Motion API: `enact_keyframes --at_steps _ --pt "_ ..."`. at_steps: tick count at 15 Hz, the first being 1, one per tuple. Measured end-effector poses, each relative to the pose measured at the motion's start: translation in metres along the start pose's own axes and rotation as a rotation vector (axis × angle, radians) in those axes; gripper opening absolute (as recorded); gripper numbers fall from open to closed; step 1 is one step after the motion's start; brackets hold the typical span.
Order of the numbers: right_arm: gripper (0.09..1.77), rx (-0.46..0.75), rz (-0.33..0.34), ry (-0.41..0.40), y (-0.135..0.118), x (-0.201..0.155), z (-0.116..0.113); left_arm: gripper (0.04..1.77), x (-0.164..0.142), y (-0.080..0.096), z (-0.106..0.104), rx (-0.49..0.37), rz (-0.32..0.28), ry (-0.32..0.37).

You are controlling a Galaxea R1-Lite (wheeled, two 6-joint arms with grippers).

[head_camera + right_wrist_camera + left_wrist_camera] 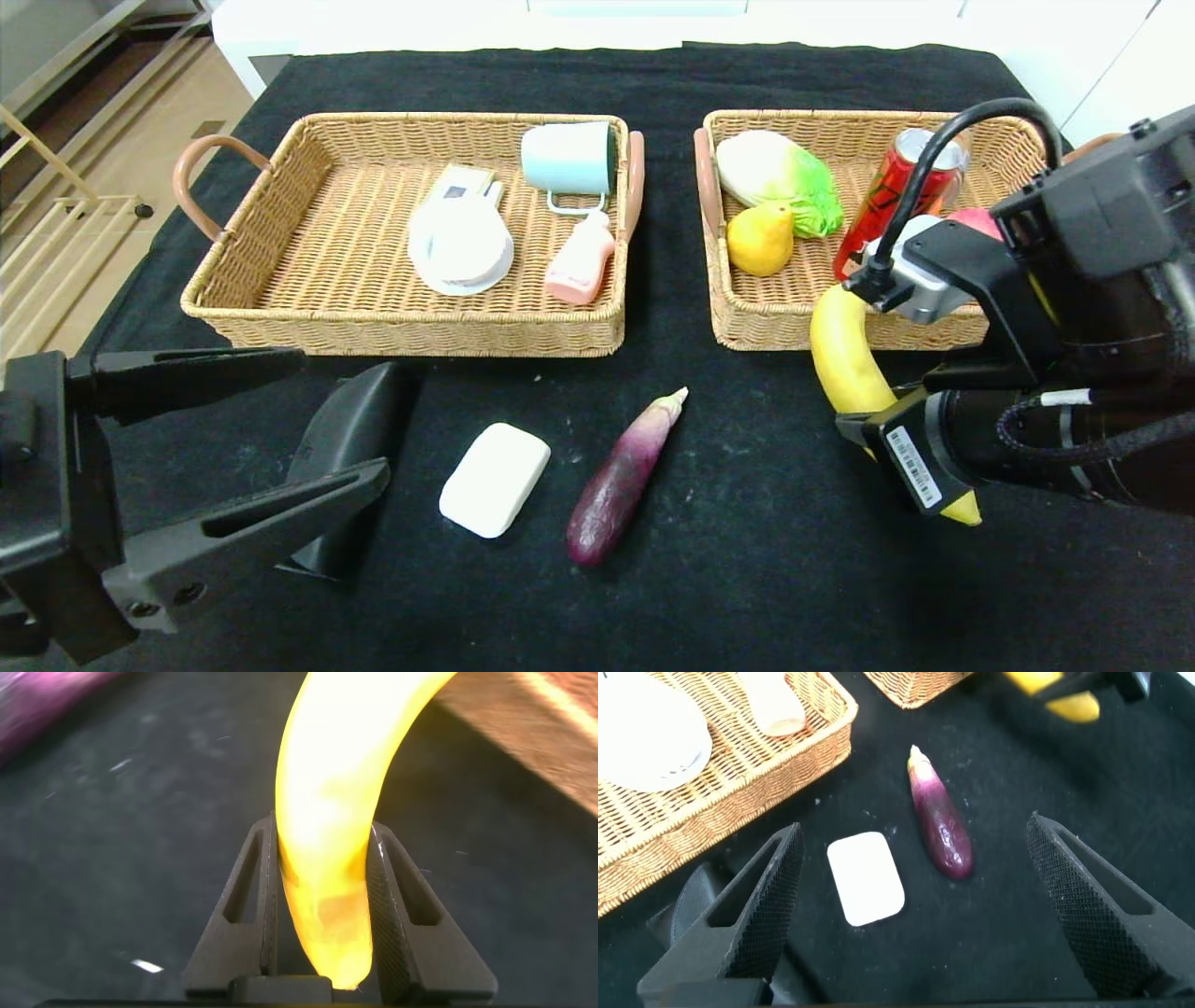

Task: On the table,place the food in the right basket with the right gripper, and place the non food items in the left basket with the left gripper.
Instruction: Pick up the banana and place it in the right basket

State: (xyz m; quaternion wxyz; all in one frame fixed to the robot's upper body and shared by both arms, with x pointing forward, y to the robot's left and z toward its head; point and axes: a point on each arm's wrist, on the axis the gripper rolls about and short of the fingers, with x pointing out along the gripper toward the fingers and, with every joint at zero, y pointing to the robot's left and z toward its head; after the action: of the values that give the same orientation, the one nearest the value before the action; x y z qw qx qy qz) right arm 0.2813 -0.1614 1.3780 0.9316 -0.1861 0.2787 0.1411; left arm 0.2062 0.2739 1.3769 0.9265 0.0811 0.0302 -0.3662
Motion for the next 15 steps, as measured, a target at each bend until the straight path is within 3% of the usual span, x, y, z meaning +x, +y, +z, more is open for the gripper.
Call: enact_keyframes --at_steps 7,15 --pt "0.64 0.124 -0.132 0.028 -0.044 -0.003 -0.002 1.72 0.002 0.000 -0.002 -0.002 -0.005 0.010" --pt "0.64 0.365 -0.307 -0.097 -0.096 0.004 0.037 1.72 0.004 0.001 -0.003 0.002 -0.006 0.019"
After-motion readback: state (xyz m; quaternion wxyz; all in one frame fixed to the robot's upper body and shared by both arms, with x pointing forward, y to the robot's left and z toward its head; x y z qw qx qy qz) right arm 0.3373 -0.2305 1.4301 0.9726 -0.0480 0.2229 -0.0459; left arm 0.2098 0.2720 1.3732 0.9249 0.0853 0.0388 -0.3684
